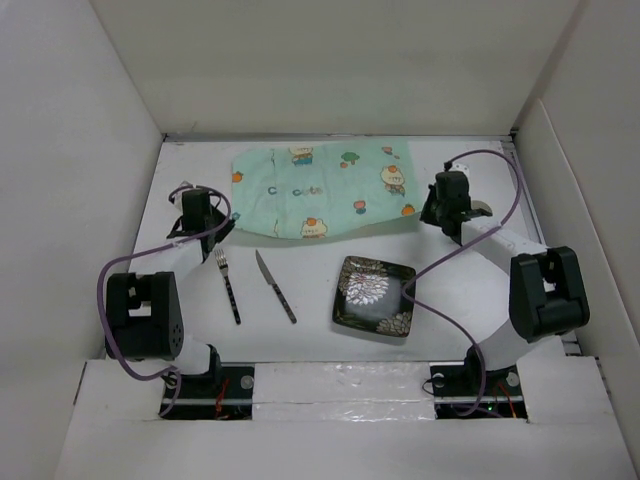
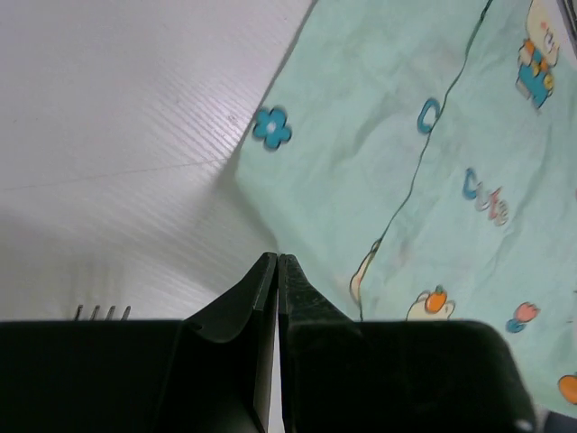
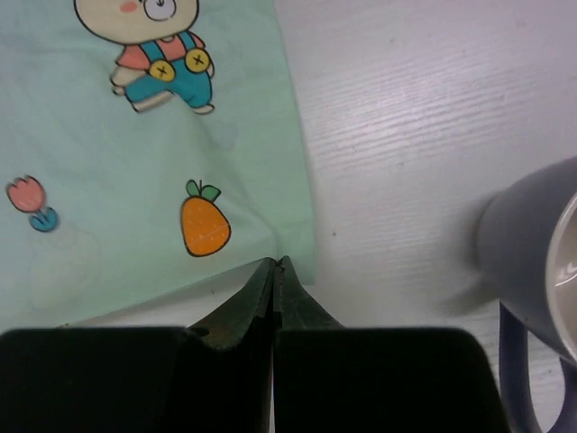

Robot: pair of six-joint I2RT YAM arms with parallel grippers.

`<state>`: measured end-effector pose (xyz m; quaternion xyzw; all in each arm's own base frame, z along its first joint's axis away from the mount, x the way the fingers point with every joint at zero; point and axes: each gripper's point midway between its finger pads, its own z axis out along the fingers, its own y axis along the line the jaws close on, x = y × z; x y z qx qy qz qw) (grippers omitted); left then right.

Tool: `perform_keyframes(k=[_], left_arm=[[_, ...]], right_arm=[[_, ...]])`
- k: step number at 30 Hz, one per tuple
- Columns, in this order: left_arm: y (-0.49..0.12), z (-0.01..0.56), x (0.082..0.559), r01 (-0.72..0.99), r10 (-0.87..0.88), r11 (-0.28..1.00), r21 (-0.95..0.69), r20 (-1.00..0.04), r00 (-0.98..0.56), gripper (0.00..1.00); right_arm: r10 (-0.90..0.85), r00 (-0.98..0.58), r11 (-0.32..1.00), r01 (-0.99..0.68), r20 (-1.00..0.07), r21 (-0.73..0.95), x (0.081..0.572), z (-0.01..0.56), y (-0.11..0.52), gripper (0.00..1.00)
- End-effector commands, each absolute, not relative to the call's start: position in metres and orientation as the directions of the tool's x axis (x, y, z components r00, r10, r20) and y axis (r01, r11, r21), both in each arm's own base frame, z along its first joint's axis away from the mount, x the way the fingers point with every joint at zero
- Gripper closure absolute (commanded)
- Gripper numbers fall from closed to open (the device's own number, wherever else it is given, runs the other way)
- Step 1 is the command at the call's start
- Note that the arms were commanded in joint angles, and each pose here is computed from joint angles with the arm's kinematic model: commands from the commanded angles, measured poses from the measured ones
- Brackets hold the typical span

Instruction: Set the dinner table for one person

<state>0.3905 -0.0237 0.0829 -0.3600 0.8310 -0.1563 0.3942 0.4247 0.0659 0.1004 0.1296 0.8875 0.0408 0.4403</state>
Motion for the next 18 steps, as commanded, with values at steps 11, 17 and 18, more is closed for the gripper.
perform_keyframes(k=[11, 17, 18], left_arm=[[-0.015, 0.077, 0.365, -0.49, -0.728, 0.674, -0.553, -0.609, -0.315, 1.0], [-0.015, 0.071, 0.361, -0.496, -0.729, 0.674, -0.548, -0.603, -0.324, 1.0], [-0.015, 0.071, 0.36, -0.496, -0.729, 0.673, -0.548, -0.604, -0.322, 1.0]], right_arm=[[0.352, -0.537, 0.936, 0.219, -0.767, 0.276, 0.368, 0.084, 0.069, 1.0], [0.357, -0.572, 0.933, 0.189, -0.738, 0.305, 0.344, 0.074, 0.074, 1.0], [0.358, -0.575, 0.933, 0.188, -0.736, 0.307, 0.343, 0.073, 0.074, 1.0]])
